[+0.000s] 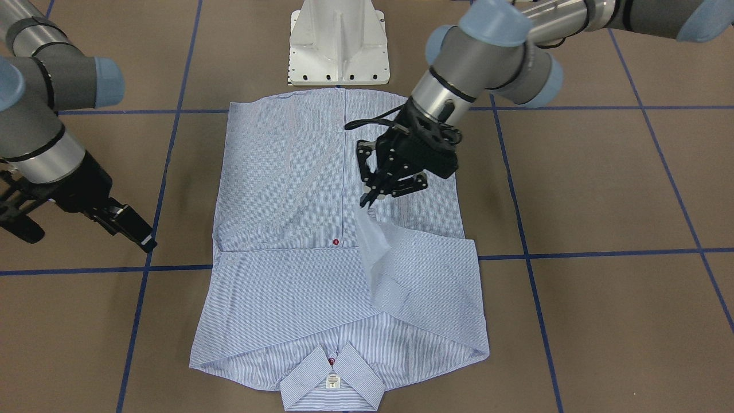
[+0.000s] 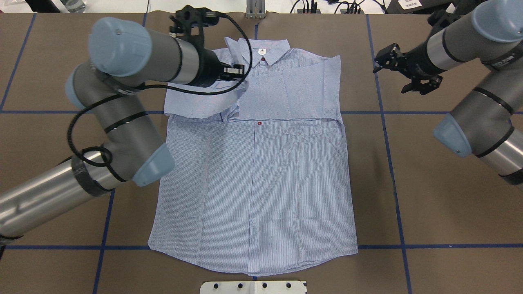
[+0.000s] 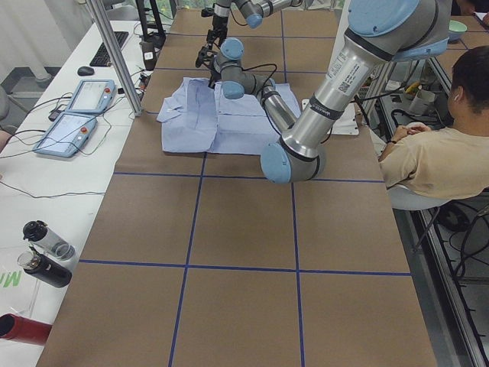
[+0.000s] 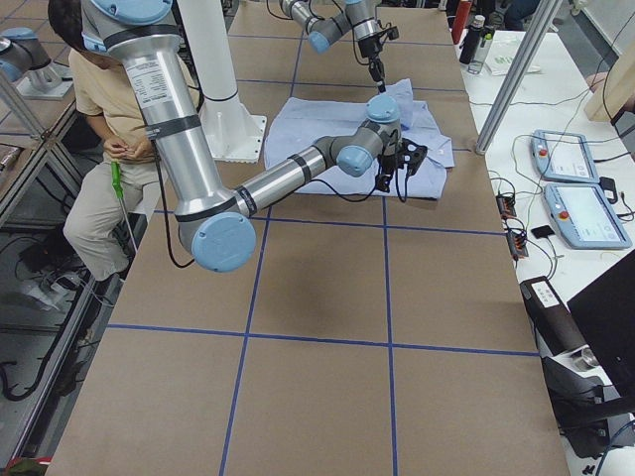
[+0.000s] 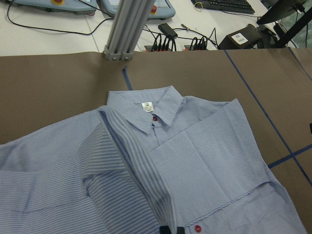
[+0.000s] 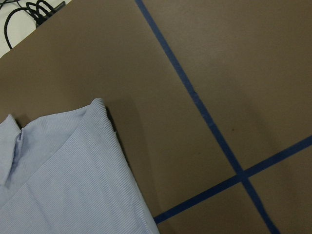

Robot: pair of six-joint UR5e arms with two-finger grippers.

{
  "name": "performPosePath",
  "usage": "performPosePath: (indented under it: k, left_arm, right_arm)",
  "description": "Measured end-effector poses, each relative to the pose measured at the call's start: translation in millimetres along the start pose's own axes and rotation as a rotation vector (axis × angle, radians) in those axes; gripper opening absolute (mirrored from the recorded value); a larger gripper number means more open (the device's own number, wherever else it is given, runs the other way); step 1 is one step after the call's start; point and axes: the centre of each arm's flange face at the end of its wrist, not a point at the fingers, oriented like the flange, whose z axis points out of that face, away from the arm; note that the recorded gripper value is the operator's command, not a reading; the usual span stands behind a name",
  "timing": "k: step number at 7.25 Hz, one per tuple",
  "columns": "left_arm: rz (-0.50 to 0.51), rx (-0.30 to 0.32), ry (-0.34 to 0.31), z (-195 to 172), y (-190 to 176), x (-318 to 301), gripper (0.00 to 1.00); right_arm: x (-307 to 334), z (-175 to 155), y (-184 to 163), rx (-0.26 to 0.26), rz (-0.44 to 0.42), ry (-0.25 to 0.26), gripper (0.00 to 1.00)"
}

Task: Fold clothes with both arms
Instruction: 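Fold the other cuff toward the collar with the left gripper while the right withdraws, then release the sleeve and withdraw the left gripper while the right moves to the hem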

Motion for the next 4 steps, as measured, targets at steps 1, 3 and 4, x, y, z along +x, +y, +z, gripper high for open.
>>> performPosePath:
  k: [1, 3, 4]
  left_arm:
    - [-0.032, 0.012, -0.016, 27.0, 7.5, 22.8, 0.00]
    - [-0.064, 0.036, -0.022, 59.8, 26.5, 41.2, 0.11]
    - [-0.078, 0.036, -0.017, 67.0, 33.2, 45.3, 0.29]
  right_arm:
    - [20.4, -4.9, -5.5, 0.003, 0.002, 0.012, 1.00]
    - [32.0, -6.8, -8.6, 0.011, 0.004, 0.021, 1.00]
    - [33.3, -6.4, -9.1, 0.014, 0.005, 0.023, 1.00]
